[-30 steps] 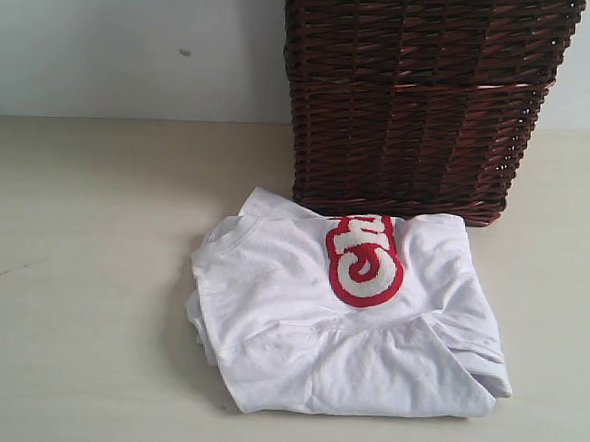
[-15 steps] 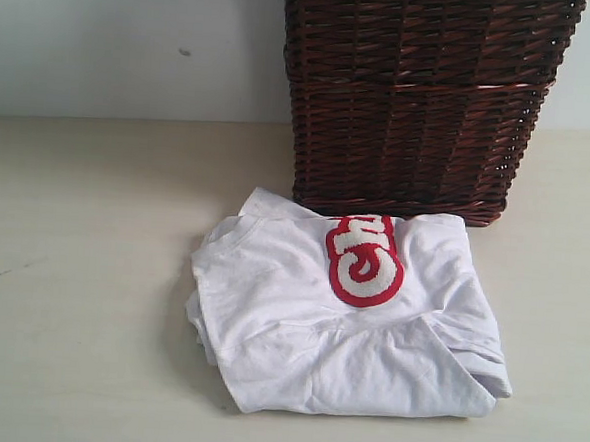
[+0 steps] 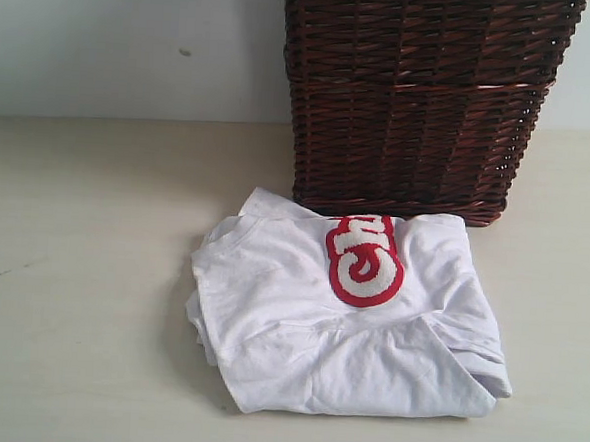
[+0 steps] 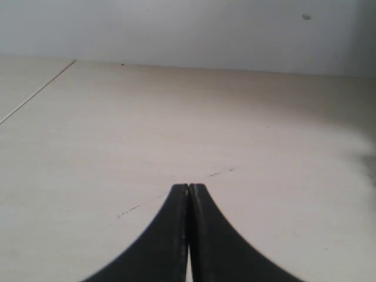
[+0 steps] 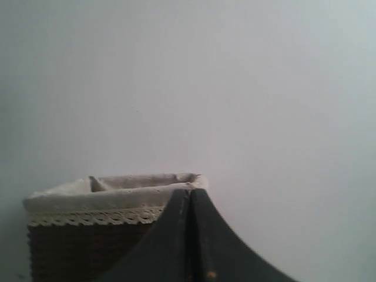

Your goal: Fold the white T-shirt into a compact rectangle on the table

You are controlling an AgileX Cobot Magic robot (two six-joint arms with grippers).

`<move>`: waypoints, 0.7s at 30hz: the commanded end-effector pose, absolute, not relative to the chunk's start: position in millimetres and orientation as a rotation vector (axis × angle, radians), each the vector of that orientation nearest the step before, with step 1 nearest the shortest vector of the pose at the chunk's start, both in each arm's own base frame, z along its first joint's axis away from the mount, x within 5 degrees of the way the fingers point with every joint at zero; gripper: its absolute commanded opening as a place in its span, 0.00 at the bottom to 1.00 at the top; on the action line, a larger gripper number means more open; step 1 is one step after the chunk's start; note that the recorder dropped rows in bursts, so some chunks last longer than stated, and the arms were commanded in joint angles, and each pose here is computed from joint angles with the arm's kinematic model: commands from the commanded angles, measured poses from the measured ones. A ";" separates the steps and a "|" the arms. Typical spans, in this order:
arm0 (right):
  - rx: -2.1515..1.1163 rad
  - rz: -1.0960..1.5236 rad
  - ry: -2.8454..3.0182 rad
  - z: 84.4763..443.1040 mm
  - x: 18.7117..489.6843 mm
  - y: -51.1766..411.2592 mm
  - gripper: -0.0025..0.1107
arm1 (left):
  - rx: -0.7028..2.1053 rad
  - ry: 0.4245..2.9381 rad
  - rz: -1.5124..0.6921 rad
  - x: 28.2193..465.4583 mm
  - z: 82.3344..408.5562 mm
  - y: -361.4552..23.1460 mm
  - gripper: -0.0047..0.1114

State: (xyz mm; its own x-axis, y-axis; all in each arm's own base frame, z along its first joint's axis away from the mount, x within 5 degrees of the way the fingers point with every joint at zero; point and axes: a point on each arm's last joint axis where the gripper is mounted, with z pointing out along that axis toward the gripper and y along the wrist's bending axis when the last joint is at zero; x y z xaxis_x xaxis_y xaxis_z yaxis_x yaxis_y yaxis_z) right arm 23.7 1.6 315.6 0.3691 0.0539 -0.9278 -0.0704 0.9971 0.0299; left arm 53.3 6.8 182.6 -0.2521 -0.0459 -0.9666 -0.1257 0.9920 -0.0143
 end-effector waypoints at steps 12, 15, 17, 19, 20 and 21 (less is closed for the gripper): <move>-0.172 -0.112 1.448 224.7 54.0 2.6 0.02 | -0.121 1.815 0.080 53.3 183.0 6.8 0.04; -0.176 -0.111 1.488 212.0 56.2 2.7 0.02 | -0.121 1.815 0.080 53.3 183.0 6.8 0.04; -0.179 -0.114 1.603 201.6 56.4 1.6 0.02 | -0.121 1.815 0.080 53.3 183.0 6.8 0.04; -0.181 -0.116 1.667 195.7 56.0 1.0 0.02 | -0.121 1.815 0.080 53.3 183.0 6.8 0.04; -0.182 -0.118 1.701 192.7 55.6 0.7 0.02 | -0.121 1.815 0.080 53.3 183.0 6.8 0.04; -0.182 -0.119 1.727 190.4 55.3 0.4 0.02 | -0.121 1.815 0.080 53.3 183.0 6.8 0.04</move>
